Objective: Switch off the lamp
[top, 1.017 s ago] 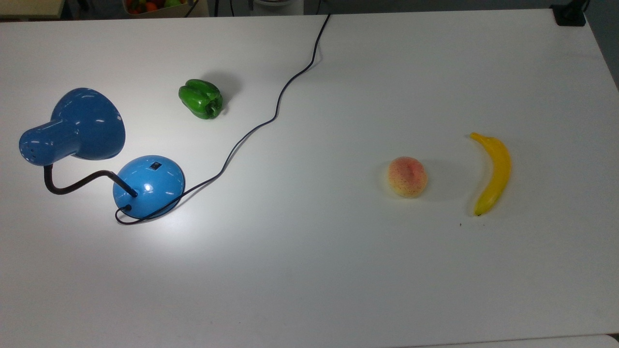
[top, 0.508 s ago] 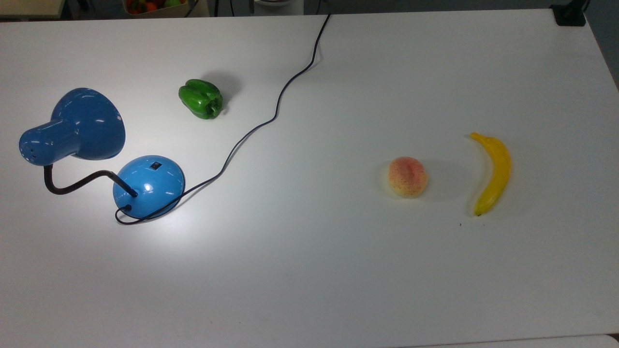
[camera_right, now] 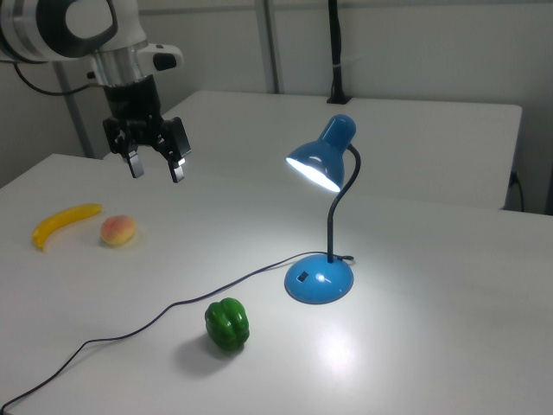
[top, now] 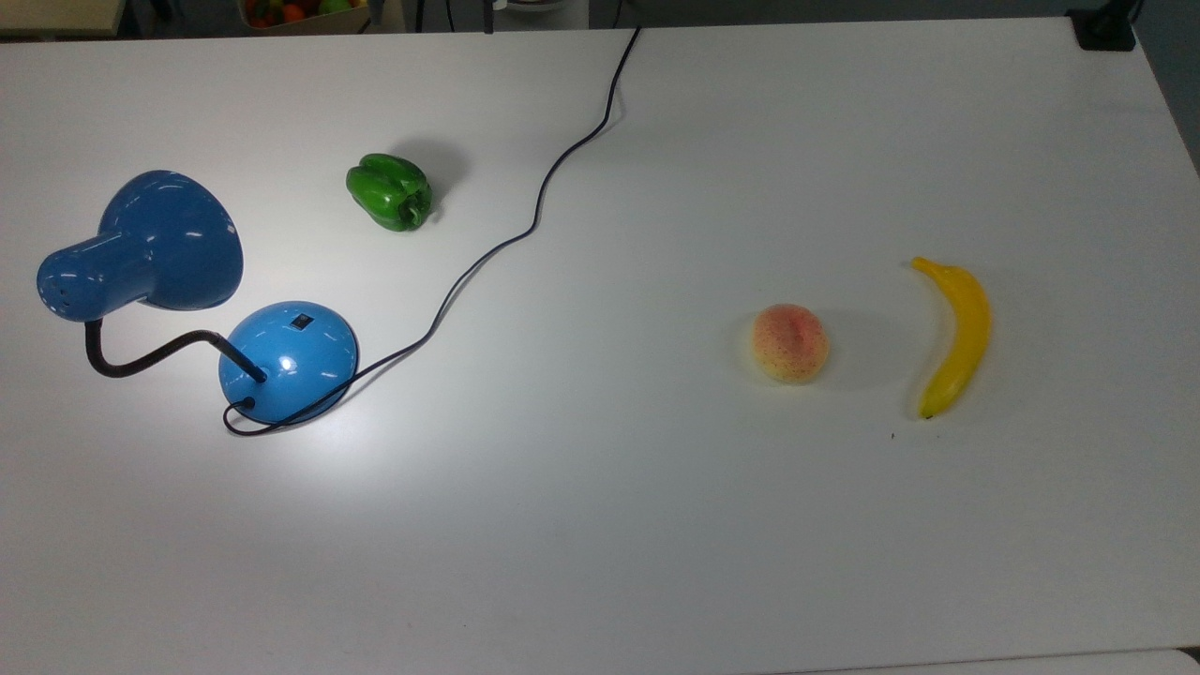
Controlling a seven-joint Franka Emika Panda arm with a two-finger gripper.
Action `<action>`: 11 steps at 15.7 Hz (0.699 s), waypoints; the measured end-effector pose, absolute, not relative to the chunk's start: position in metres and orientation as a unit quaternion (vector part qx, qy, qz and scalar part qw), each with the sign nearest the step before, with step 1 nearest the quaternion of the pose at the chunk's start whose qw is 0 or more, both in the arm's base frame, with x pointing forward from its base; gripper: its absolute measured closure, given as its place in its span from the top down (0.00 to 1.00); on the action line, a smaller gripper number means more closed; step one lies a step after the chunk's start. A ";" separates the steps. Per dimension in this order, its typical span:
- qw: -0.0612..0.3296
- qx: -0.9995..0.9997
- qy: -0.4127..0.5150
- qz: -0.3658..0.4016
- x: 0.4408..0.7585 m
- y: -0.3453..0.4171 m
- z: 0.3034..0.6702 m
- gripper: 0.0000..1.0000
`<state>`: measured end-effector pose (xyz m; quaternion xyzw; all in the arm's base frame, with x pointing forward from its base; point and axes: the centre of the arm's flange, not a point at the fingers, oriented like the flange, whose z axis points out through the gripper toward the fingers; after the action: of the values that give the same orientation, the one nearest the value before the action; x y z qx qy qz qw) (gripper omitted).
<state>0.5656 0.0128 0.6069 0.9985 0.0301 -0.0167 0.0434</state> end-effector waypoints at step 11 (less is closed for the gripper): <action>0.043 0.998 0.031 -0.018 0.566 0.013 0.606 0.01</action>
<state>0.5660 0.0130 0.6059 0.9984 0.0306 -0.0177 0.0435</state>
